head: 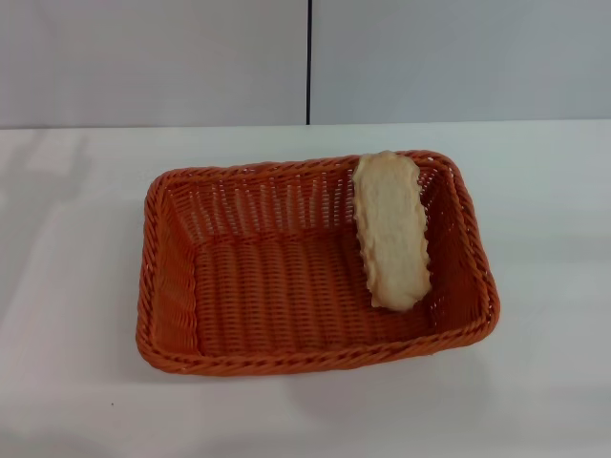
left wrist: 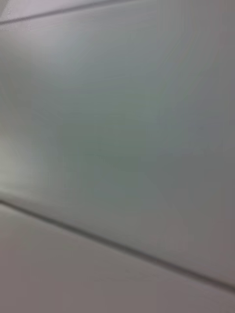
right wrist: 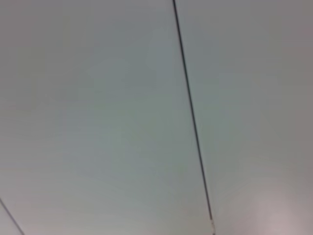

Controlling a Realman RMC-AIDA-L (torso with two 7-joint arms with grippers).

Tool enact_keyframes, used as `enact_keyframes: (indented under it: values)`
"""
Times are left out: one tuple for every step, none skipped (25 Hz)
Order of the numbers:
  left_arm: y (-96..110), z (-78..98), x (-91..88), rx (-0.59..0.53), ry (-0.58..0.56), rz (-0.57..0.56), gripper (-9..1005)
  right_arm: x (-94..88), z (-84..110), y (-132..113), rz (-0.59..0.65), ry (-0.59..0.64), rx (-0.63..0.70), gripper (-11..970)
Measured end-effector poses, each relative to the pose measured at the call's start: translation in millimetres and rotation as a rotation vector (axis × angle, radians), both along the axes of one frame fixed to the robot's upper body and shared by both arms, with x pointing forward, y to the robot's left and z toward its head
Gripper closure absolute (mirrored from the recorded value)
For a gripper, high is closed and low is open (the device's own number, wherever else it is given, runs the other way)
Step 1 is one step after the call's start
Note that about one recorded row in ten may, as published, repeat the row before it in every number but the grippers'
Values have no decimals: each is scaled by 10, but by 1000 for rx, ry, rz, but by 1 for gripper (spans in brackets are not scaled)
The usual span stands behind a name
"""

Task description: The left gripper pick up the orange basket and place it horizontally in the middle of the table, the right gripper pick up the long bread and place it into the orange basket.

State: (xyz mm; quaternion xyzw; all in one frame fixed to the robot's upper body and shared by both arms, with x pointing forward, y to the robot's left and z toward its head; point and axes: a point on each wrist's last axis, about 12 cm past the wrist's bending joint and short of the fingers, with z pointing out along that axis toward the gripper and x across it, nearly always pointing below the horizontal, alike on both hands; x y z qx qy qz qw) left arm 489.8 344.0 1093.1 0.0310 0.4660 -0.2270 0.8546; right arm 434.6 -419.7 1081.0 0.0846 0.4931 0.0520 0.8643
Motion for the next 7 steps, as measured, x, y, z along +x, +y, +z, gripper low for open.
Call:
enact_keyframes:
  values:
    - [0,0,0,0,0,0,356,8,1,-1,-5,-2,5,128]
    - [0,0,0,0,0,0,356,17,3,-2,-10,-6,9,128]
    - [25,-58,-37,0,-17,144,356,28,5,-1,-14,-10,14,128]
    - [33,-67,-43,-3,-17,169,356,39,8,1,-17,-13,18,128]
    - [33,-67,-43,-3,-17,169,356,46,6,4,-20,-16,24,128]
    - [33,-67,-43,-3,-17,169,356,54,7,6,-22,-18,28,128]
    - [33,-67,-43,-3,-17,169,356,76,14,8,-30,-24,30,128]
